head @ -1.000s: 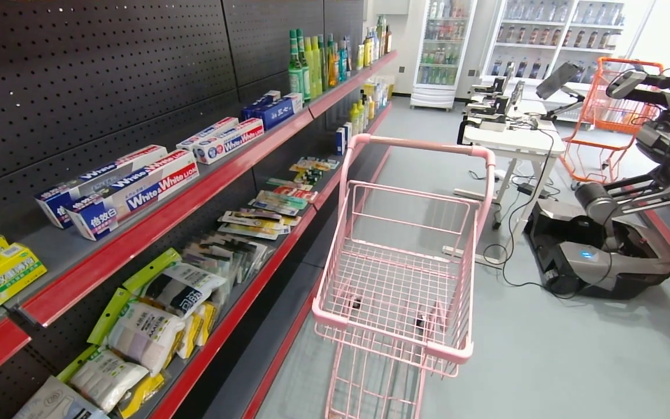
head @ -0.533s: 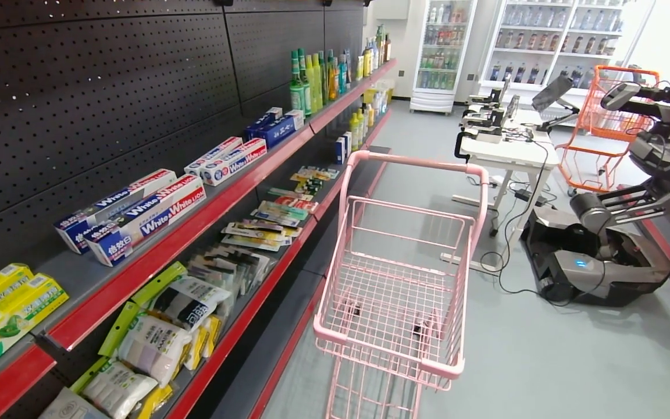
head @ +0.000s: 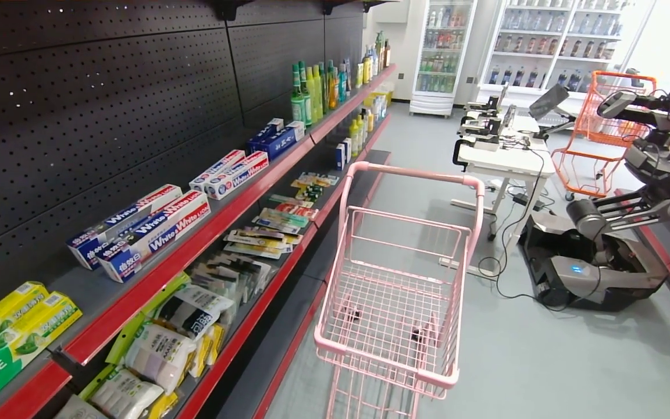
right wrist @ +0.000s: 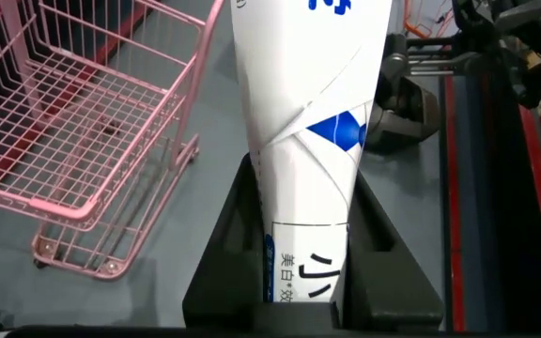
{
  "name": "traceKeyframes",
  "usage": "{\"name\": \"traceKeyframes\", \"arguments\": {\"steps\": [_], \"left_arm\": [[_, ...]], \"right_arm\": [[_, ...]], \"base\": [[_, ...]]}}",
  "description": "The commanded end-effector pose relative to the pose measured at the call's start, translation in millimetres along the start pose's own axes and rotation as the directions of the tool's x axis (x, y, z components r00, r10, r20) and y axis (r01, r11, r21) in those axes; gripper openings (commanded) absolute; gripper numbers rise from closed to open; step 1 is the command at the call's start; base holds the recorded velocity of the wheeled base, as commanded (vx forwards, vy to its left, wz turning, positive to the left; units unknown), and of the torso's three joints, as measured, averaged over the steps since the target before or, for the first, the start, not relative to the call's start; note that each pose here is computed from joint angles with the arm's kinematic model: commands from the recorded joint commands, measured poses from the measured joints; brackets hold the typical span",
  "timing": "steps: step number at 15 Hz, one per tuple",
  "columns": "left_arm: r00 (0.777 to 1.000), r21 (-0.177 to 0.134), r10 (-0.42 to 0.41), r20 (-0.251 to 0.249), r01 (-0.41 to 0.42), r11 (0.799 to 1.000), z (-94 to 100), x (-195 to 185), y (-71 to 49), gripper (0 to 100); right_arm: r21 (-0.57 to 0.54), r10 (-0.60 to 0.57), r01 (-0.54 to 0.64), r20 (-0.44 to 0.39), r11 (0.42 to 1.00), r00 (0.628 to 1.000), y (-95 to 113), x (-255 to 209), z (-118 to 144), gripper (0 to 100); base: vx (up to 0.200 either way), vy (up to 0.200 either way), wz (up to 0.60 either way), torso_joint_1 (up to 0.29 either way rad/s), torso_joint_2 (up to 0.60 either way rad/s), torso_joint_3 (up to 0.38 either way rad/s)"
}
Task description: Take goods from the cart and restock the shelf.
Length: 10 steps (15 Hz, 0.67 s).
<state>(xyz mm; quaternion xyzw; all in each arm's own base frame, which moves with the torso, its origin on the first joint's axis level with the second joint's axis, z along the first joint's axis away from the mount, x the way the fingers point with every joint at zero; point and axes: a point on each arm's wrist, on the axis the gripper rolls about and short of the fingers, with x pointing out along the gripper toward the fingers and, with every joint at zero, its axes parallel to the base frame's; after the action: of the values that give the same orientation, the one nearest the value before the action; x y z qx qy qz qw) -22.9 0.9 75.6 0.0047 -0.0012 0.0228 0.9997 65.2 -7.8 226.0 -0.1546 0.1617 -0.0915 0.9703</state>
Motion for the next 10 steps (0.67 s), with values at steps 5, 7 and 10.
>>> {"name": "traceKeyframes", "arguments": {"steps": [5,7,10], "left_arm": [[1.000,0.000,0.000,-0.001,0.000,1.000,0.1,0.1,0.0,100],[1.000,0.000,0.000,-0.001,0.000,1.000,0.1,0.1,0.0,100],[1.000,0.000,0.000,-0.001,0.000,1.000,0.1,0.1,0.0,100]], "right_arm": [[-0.003,0.006,-0.006,-0.012,1.000,1.000,0.6,3.1,0.0,0],[-0.003,0.006,-0.006,-0.013,1.000,1.000,0.7,3.4,0.0,0],[-0.007,0.013,-0.013,-0.019,1.000,1.000,1.3,5.0,-0.2,0]], "base": [[0.000,0.000,0.00,0.172,-0.35,-0.181],[0.000,0.000,0.00,0.166,-0.34,-0.181],[0.000,0.000,0.00,0.128,-0.27,-0.137]]}}
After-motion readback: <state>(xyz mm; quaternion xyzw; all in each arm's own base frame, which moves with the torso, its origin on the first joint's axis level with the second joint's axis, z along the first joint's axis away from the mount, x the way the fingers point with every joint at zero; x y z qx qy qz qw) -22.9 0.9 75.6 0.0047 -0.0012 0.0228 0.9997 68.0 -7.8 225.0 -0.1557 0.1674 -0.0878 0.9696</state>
